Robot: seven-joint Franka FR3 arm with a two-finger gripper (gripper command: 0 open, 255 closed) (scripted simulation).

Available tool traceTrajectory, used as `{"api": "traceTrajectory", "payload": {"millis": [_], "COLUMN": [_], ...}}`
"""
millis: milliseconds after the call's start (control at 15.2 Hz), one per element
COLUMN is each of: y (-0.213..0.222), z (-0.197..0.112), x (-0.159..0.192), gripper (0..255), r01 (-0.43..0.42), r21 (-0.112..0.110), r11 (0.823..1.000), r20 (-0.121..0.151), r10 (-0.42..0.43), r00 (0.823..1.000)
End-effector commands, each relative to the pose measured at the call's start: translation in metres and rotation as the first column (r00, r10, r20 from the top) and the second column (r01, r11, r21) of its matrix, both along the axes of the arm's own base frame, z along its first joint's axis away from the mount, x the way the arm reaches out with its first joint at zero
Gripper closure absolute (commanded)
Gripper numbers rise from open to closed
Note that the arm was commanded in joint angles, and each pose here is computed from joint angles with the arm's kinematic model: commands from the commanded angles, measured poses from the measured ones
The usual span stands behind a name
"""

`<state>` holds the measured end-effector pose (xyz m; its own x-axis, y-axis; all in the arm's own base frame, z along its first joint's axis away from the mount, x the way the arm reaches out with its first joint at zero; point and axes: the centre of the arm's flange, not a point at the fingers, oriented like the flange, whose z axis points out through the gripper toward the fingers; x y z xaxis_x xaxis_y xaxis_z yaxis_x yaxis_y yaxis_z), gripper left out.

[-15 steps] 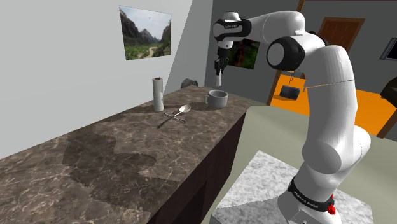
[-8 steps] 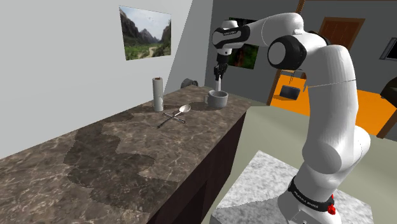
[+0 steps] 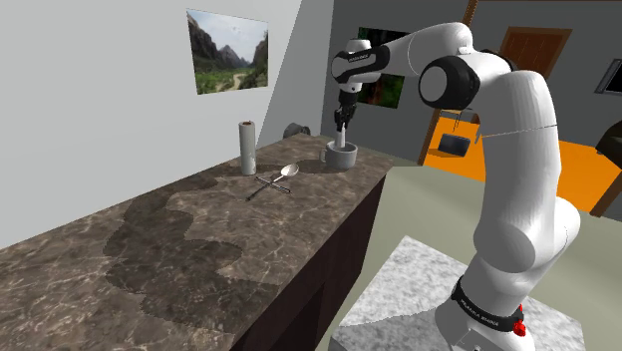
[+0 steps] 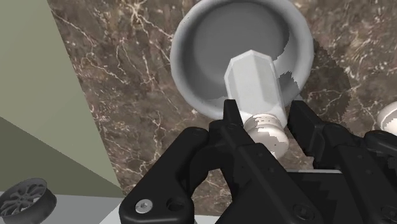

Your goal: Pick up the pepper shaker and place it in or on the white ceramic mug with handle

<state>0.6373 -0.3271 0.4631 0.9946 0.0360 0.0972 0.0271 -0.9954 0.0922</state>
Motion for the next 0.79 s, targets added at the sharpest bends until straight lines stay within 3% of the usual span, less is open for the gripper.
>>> {"api": "traceTrajectory", "payload": {"millis": [0, 132, 198, 528, 726], "y": [0.0, 0.0, 0.0, 0.0, 0.004], "z": [0.0, 0.0, 0.0, 0.0, 0.039], "x": [0.0, 0.0, 0.0, 0.0, -0.004], "gripper": [255, 255, 0, 0, 0], "r01": [0.0, 0.0, 0.0, 0.0, 0.0], "r21": [0.0, 0.0, 0.0, 0.0, 0.0], "r11": [1.0, 1.0, 1.0, 1.0, 1.0], "r20": [0.0, 0.0, 0.0, 0.0, 0.0], "r10": [0.0, 0.0, 0.0, 0.0, 0.0], "r00": [1.0, 1.0, 1.0, 1.0, 1.0]}}
